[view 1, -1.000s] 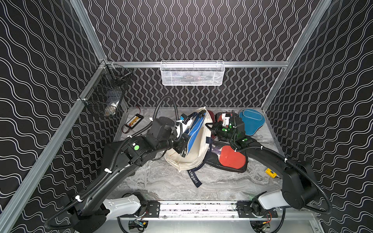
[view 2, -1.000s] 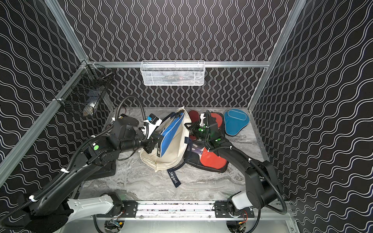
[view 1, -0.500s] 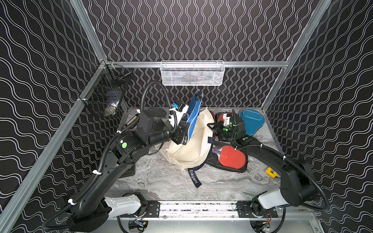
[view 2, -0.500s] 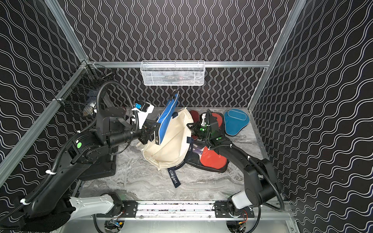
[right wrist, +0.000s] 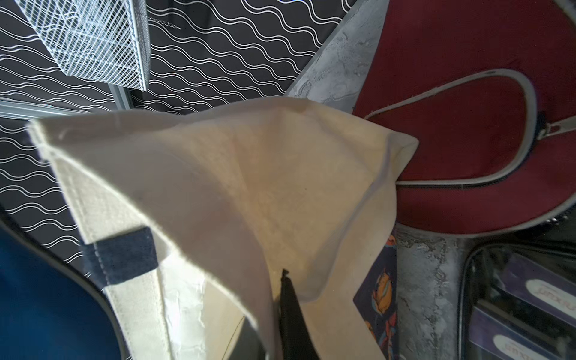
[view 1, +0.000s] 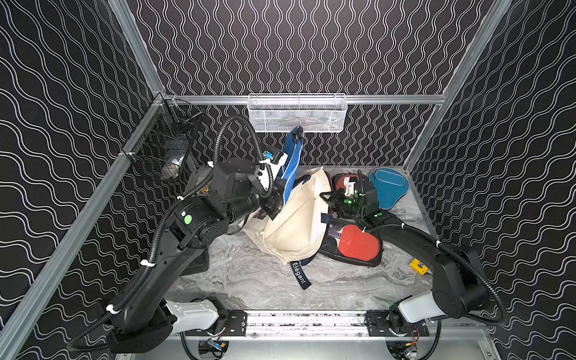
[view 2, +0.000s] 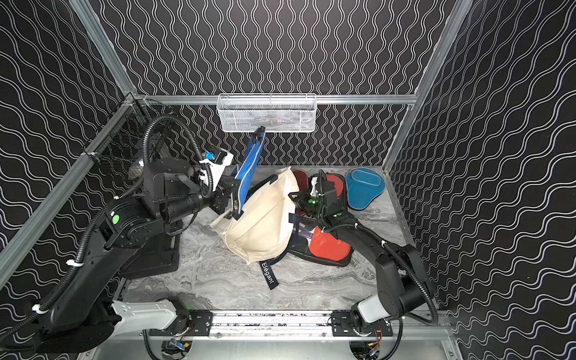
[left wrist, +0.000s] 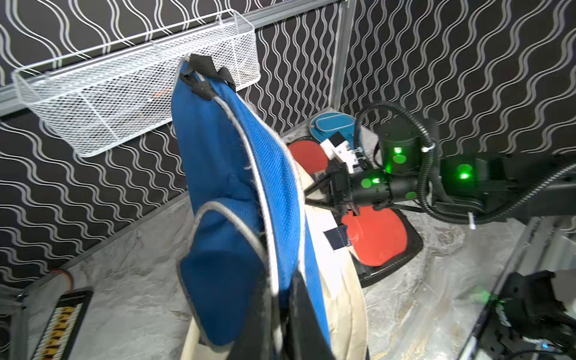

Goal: Remove the ping pong set from the canvas bag
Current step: Place the ping pong set at the center of the board.

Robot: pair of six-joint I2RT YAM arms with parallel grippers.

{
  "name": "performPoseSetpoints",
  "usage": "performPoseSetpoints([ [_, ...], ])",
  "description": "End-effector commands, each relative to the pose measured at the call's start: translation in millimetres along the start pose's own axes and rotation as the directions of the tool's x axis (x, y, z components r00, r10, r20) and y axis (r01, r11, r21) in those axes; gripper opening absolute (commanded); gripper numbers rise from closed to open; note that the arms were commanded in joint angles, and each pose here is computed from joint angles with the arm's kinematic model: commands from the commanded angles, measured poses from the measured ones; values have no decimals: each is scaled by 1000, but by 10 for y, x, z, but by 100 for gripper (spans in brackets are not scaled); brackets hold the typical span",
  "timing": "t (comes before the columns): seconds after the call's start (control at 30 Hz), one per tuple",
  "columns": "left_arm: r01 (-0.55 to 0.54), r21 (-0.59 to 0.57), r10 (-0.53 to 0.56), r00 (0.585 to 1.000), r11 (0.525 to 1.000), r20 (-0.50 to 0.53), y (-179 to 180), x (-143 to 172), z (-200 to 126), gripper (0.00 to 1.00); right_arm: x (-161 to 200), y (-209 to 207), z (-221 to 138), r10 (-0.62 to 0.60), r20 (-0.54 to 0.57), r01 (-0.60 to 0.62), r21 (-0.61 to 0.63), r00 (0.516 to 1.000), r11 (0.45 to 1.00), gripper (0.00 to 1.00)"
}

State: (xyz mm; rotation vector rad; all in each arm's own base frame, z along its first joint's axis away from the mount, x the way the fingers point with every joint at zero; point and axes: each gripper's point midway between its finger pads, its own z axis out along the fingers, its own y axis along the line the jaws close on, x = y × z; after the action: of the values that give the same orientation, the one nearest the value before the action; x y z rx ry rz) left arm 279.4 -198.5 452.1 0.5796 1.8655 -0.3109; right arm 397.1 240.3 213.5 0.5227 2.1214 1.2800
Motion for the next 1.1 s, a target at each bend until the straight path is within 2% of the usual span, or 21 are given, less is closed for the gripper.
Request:
performPoseSetpoints([
  [0.0, -57, -124, 64, 996, 991, 56, 222, -179, 22, 0, 37, -55, -17, 4, -12, -4, 22, 1000, 1000, 0],
  [0.17, -117, -232, 110, 993, 966, -43, 459, 1, 288, 0, 43, -36, -50, -1, -18, 2, 27, 1000, 1000, 0],
  [0.3, -119, -273, 91, 989, 955, -113, 676, 214, 544, 0, 54, -16, -74, -5, -28, 6, 34, 1000, 999, 0],
  [0.57, -206, -391, 100, 956, 897, -275, 1148, 715, 996, 0, 75, 64, -119, -20, -47, 21, 22, 999, 1000, 0],
  [0.73, -258, -406, 105, 926, 877, -363, 1261, 995, 1235, 0, 92, 86, -137, -26, -55, 27, 14, 998, 1000, 0],
  [1.07, -366, -426, 145, 871, 827, -469, 1387, 1448, 1527, 0, 129, 102, -138, -23, -70, 22, -6, 997, 1000, 0],
])
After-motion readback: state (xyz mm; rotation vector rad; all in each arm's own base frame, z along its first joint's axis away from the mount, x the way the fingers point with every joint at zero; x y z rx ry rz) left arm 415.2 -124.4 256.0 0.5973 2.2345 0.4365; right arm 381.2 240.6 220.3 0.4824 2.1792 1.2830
